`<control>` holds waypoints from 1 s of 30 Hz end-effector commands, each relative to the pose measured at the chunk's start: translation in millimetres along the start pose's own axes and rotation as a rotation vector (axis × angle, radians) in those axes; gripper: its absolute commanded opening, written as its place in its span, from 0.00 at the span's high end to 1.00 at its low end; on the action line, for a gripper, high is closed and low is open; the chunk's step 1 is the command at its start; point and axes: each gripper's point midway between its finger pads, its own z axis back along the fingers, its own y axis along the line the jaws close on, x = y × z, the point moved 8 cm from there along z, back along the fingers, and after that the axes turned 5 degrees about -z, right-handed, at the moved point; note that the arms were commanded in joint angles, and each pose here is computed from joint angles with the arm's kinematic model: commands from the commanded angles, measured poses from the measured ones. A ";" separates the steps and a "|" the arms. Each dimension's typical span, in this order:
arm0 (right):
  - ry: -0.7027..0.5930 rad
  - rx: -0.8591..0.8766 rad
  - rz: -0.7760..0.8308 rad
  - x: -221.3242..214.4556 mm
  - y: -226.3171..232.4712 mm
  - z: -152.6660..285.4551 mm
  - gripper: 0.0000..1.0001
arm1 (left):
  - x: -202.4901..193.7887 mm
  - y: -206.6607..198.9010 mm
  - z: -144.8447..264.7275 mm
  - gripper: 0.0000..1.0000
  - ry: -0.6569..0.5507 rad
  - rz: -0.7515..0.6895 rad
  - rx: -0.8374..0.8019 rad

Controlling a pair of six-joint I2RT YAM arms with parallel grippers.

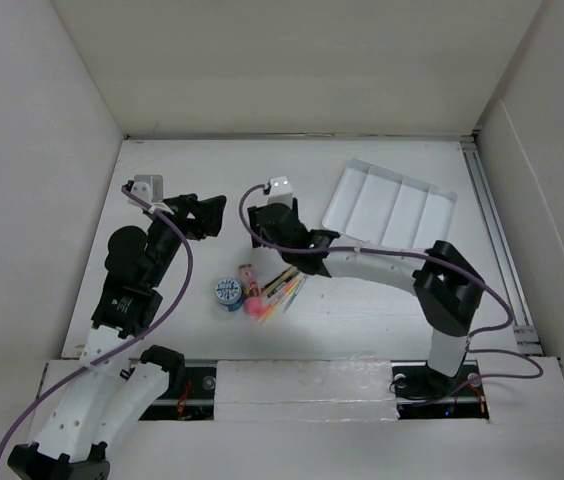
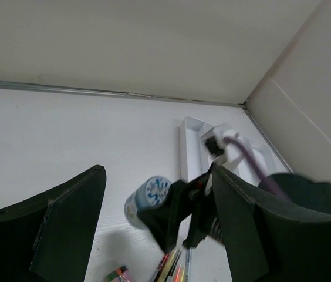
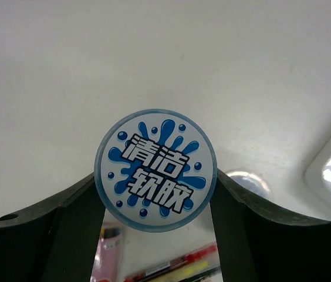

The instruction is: Organize the desk

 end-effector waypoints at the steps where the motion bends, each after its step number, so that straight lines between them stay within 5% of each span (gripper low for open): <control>1: -0.228 -0.003 -0.169 86.6 -30.3 14.2 0.44 | 11.5 -5.6 -1.5 0.31 -0.060 0.000 -0.036; 10: -0.292 -0.267 -0.322 124.9 -173.8 -27.2 0.43 | 8.0 -5.6 -4.1 0.31 -0.039 0.003 -0.042; 17: -0.241 -0.400 -0.354 125.6 -241.6 -65.5 0.42 | 8.0 -5.2 -4.7 0.31 -0.038 0.001 -0.039; 30: -0.198 -0.400 -0.345 116.2 -266.2 -105.4 0.42 | 7.9 -5.8 -6.0 0.31 -0.036 0.003 -0.045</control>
